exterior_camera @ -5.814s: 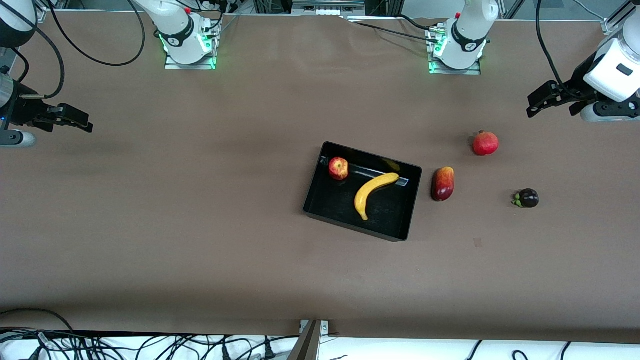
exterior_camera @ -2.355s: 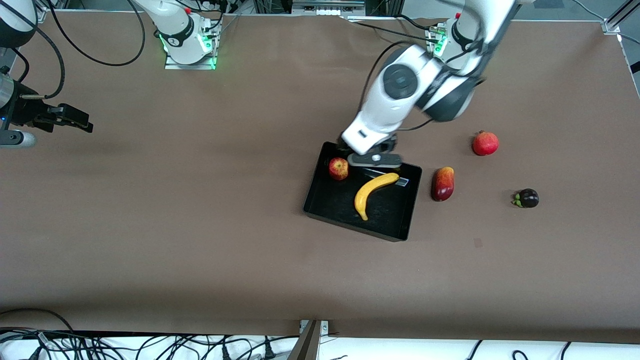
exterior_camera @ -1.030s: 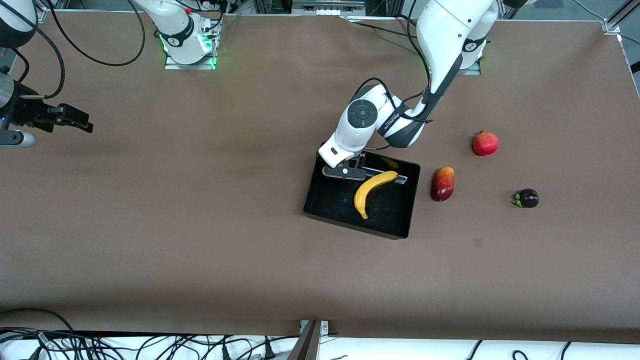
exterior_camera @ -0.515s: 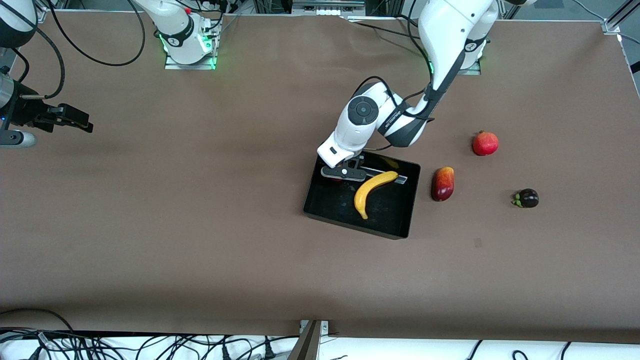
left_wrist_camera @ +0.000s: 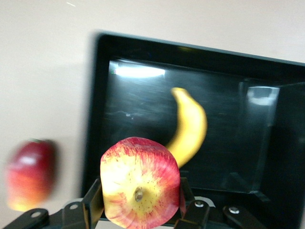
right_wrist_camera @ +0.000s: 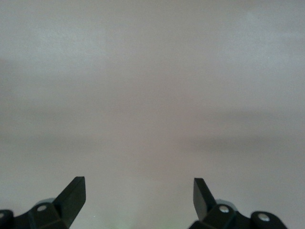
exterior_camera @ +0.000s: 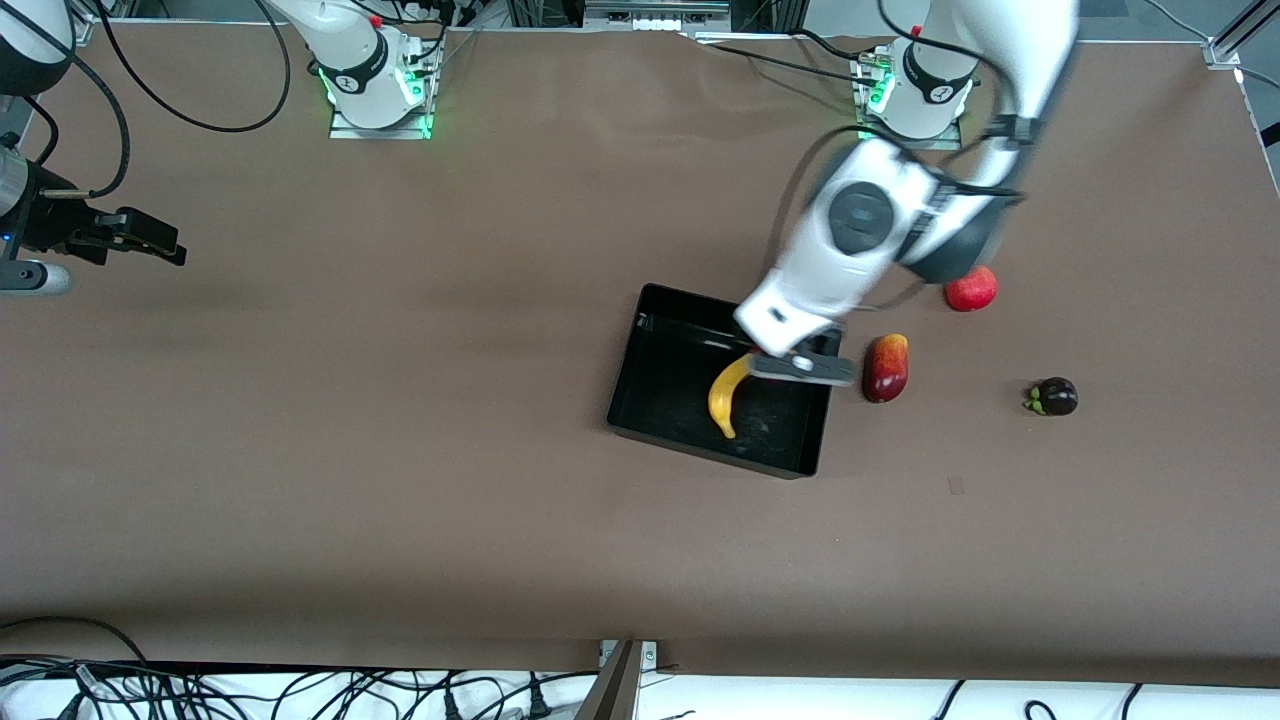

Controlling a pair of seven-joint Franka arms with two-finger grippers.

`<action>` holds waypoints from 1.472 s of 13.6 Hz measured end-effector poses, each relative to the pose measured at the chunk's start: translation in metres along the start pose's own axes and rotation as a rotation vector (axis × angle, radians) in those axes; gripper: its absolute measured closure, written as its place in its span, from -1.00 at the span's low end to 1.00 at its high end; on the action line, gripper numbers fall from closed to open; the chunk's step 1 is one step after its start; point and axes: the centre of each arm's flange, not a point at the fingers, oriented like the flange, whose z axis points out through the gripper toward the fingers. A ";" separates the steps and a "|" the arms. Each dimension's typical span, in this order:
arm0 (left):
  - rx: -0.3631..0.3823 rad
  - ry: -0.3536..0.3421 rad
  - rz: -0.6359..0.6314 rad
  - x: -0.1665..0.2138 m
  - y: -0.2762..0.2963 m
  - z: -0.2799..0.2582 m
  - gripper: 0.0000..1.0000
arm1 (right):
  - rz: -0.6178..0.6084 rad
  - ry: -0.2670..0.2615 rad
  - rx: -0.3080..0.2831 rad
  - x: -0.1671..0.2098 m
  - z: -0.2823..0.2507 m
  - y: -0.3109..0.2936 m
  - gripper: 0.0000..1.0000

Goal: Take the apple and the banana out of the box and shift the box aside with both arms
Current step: 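Lift the apple out of the tray and set it beside the mango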

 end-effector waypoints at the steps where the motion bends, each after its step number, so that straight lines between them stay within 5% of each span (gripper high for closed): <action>1: 0.007 -0.010 0.046 0.005 -0.040 0.002 -0.32 | 0.000 0.000 0.000 0.000 0.000 0.000 -1.00; 6: -0.001 -0.086 0.176 -0.004 -0.199 0.040 -0.32 | 0.000 0.000 0.000 0.000 0.000 0.000 -1.00; 11: -0.025 -0.029 0.238 -0.019 -0.261 0.122 -0.32 | 0.000 0.000 0.000 0.000 0.000 0.000 -1.00; 14: -0.029 -0.026 0.240 -0.018 -0.267 0.130 -0.32 | 0.000 0.000 0.000 0.000 0.000 0.000 -1.00; 18: -0.034 -0.029 0.276 -0.010 -0.249 0.109 -0.99 | 0.000 0.000 0.000 0.000 0.000 0.000 -1.00; 20: -0.038 -0.011 0.372 0.003 -0.189 0.064 -1.00 | 0.000 0.000 0.000 0.000 0.000 0.000 -1.00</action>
